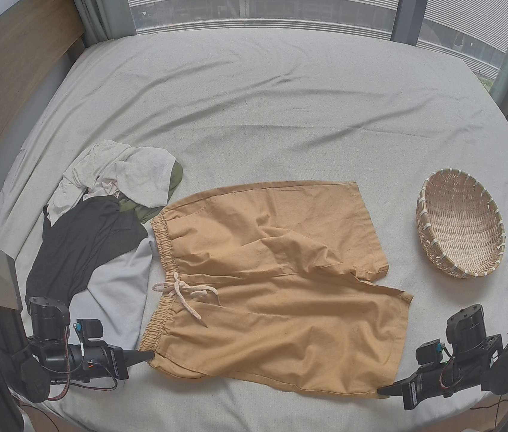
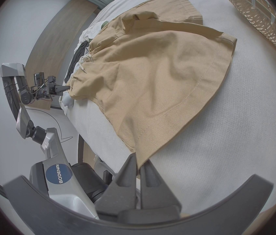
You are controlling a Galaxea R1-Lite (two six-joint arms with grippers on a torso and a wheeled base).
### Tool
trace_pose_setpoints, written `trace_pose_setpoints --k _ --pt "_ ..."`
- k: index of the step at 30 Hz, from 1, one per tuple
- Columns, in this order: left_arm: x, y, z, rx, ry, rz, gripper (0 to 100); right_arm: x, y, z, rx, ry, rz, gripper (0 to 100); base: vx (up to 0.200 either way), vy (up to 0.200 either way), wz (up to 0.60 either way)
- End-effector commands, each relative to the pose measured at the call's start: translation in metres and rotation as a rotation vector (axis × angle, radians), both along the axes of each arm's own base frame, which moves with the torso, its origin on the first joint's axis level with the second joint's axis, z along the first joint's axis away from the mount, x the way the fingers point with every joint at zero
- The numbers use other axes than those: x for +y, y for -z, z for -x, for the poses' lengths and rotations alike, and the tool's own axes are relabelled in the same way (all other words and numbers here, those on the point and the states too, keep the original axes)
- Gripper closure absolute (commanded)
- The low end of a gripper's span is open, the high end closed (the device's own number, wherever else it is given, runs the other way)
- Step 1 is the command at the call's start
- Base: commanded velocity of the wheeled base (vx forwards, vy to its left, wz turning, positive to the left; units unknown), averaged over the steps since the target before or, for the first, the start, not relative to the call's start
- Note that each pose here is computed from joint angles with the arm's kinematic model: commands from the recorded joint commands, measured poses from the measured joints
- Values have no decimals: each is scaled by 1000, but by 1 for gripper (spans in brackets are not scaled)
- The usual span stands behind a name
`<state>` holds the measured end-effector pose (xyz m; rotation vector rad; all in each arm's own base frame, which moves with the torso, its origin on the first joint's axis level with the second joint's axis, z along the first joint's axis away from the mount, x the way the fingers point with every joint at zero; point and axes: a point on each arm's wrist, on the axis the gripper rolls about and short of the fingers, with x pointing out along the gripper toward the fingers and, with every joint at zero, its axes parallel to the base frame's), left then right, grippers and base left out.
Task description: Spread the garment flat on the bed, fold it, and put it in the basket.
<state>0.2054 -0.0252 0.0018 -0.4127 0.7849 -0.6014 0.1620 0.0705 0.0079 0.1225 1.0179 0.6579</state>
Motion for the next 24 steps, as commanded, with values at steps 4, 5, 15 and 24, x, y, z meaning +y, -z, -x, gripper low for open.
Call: trace_pose_setpoints --k 4,5,15,24 --pt "1 0 4 2 18 5 100 -1 -13 2 -73 1 -28 100 0 0 0" --pt "1 -1 4 -10 22 10 100 -1 -14 1 -84 2 -32 100 0 0 0" --pt "-5 -33 -11 -196 20 129 100 -9 -51 -24 -255 76 -167 100 0 0 0" --pt "-9 -54 -12 -238 7 193 100 -6 -89 -38 -348 146 -327 100 0 0 0"
